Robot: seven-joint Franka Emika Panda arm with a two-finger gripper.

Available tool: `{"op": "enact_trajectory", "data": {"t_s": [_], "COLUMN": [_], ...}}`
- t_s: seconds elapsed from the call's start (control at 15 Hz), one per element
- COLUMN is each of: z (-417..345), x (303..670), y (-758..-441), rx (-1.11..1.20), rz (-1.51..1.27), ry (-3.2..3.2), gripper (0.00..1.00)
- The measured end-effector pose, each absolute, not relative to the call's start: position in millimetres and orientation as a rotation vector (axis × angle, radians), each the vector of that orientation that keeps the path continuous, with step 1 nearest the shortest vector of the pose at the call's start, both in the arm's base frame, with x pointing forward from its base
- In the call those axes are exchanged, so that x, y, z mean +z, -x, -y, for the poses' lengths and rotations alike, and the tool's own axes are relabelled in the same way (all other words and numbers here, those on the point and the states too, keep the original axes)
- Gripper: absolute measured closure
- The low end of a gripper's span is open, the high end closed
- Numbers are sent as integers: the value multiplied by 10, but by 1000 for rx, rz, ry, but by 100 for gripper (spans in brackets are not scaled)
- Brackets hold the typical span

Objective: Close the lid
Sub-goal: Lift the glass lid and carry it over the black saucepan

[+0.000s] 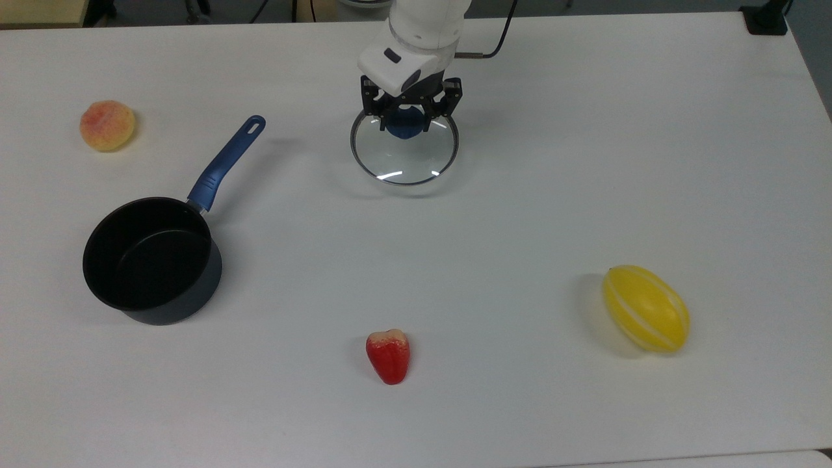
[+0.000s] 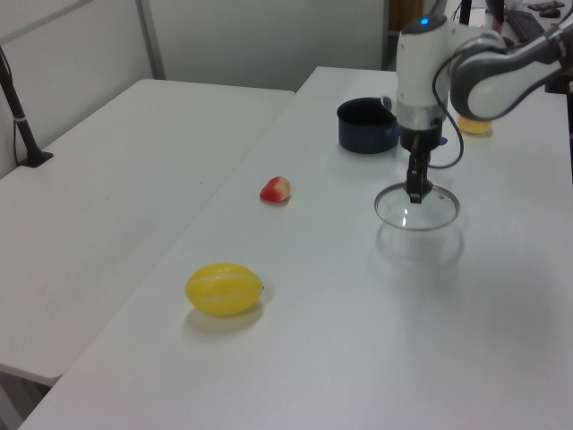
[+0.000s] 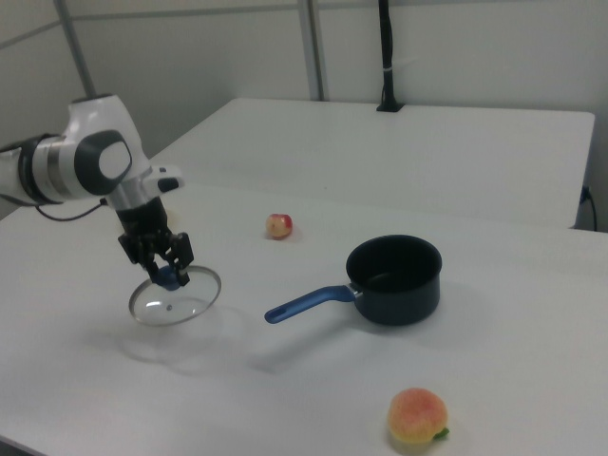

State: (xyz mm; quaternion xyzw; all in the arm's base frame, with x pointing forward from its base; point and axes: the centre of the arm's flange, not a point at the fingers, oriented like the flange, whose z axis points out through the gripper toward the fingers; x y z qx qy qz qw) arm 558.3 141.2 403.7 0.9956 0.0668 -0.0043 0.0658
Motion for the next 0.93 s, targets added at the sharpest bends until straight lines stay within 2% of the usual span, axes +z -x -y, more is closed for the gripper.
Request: {"op": "enact_trajectory", "data": {"t_s": [0.6, 0.93], "z": [-897, -233], "x": [5264, 5830], "y": [-5977, -6108], "rx": [108, 157], "rz": [25, 243], "ry": [-3049, -3071], "gripper": [34, 34]}}
